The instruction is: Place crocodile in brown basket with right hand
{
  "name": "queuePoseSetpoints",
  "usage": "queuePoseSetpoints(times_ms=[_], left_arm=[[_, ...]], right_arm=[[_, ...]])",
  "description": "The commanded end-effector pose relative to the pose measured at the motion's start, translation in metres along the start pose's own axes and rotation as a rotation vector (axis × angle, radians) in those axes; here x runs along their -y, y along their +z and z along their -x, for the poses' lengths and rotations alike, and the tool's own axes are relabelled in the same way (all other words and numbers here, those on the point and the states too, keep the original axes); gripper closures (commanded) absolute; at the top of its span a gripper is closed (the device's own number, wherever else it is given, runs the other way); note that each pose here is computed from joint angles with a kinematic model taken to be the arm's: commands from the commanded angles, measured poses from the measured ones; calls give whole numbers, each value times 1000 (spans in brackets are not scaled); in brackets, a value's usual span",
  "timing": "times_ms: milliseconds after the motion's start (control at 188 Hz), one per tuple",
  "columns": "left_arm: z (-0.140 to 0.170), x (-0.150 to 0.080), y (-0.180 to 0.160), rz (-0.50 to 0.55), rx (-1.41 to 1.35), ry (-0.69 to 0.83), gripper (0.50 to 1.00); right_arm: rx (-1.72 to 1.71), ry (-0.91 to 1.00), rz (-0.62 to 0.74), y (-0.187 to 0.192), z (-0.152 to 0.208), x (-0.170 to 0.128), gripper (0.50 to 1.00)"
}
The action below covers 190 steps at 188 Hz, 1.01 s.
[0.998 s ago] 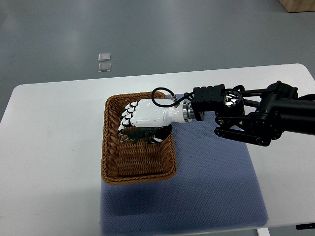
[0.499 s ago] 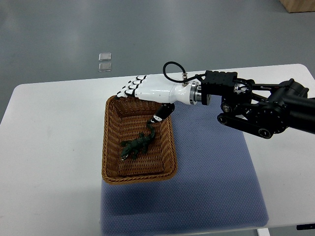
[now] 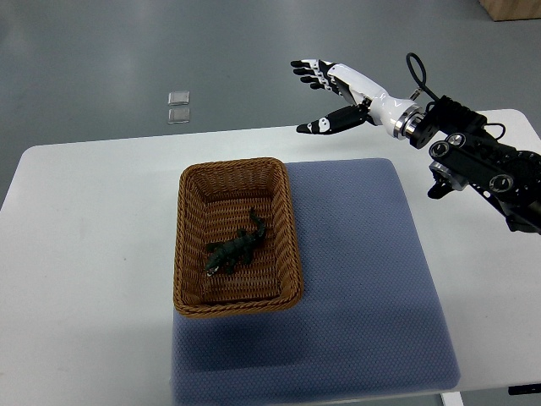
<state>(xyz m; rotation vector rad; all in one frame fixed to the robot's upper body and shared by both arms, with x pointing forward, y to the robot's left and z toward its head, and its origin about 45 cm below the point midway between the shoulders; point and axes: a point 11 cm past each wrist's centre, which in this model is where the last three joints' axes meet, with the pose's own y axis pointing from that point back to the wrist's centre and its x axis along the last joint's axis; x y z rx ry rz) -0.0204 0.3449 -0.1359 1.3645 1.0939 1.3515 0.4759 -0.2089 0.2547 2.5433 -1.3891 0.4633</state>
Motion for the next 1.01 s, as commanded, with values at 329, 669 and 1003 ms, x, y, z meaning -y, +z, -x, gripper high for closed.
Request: queuePoseSetpoints(times_ms=[329, 669, 1003], left_arm=[[0, 0, 0, 0, 0, 0, 500], [0, 0, 0, 0, 0, 0, 500], [0, 0, 0, 0, 0, -1, 500]], right_arm=[[568, 303, 52, 69, -44, -59, 579], [699, 384, 16, 84, -36, -70, 576], [701, 390, 21, 86, -35, -71, 574]])
